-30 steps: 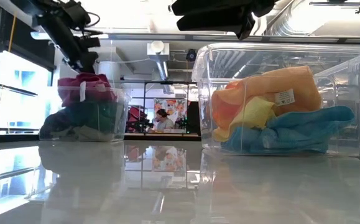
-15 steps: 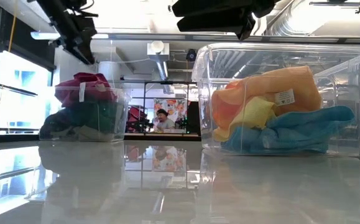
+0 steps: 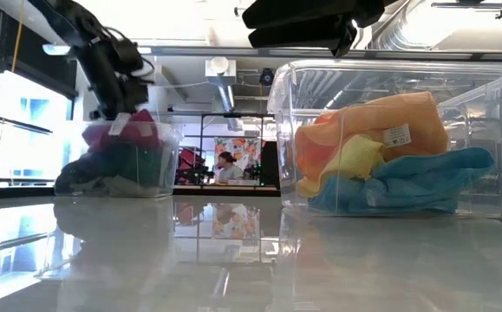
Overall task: Sort towels by color in basket
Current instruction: Put the dark pink towel into the top transparent bin, then put the pink towel into the bottom transparent bin
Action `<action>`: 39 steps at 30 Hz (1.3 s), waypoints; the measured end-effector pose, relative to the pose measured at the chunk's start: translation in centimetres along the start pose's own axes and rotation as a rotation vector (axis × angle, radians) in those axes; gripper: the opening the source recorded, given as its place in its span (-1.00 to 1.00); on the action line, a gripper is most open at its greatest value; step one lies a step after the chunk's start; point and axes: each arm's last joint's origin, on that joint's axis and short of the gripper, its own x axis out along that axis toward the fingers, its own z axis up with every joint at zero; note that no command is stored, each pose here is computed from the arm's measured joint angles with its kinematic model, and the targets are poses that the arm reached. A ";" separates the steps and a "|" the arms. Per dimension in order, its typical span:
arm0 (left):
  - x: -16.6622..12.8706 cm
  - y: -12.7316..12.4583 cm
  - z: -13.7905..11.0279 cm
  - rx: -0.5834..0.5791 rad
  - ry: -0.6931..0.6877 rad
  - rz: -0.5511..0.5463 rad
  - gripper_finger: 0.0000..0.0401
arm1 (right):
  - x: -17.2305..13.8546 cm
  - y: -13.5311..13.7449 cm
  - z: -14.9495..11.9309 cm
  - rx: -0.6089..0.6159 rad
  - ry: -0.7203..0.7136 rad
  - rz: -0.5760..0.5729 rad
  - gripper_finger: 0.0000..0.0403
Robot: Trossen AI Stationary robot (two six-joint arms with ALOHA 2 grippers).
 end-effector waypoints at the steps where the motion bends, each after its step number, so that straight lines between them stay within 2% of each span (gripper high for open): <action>1: 0.7 0.1 0.2 0.000 0.006 0.014 -0.74 | 0.0 0.0 0.0 -0.002 0.000 -0.001 -0.24; 7: 3.5 0.4 0.8 -0.011 0.032 0.032 -0.82 | 0.0 0.0 0.0 0.004 0.002 -0.001 -0.24; 13: 3.0 0.5 0.8 -0.012 0.010 0.031 -0.84 | 0.0 0.0 0.0 0.028 0.004 -0.001 -0.24; 16: 1.2 0.5 0.9 0.005 0.010 0.058 -0.84 | 0.0 0.0 -0.1 0.028 0.005 -0.001 -0.24; 21: -3.5 0.2 1.2 0.007 -0.061 0.062 -0.84 | 0.0 0.0 0.0 0.032 -0.003 -0.010 -0.24; 25: -7.2 -0.6 0.3 0.019 -0.153 0.054 -0.84 | -0.5 -0.2 0.8 0.035 -0.061 -0.075 -0.24; 28: -9.3 -1.7 -0.5 0.025 -0.213 0.021 -0.84 | -2.2 -1.1 2.7 0.065 -0.122 -0.157 -0.24; 31: -11.1 -3.0 -1.1 0.054 -0.288 -0.027 -0.84 | -4.8 -3.4 5.3 0.106 -0.143 -0.156 -0.24; 34: -12.2 -4.1 -1.4 0.089 -0.359 -0.076 -0.84 | -7.3 -7.5 7.5 0.172 -0.128 -0.173 -0.24; 36: -12.3 -4.9 -1.6 0.113 -0.413 -0.111 -0.84 | -8.8 -10.8 8.2 0.211 -0.099 -0.235 -0.24; 39: -11.7 -5.9 -2.0 0.143 -0.478 -0.155 -0.84 | -10.3 -16.0 8.1 0.248 -0.010 -0.400 -0.24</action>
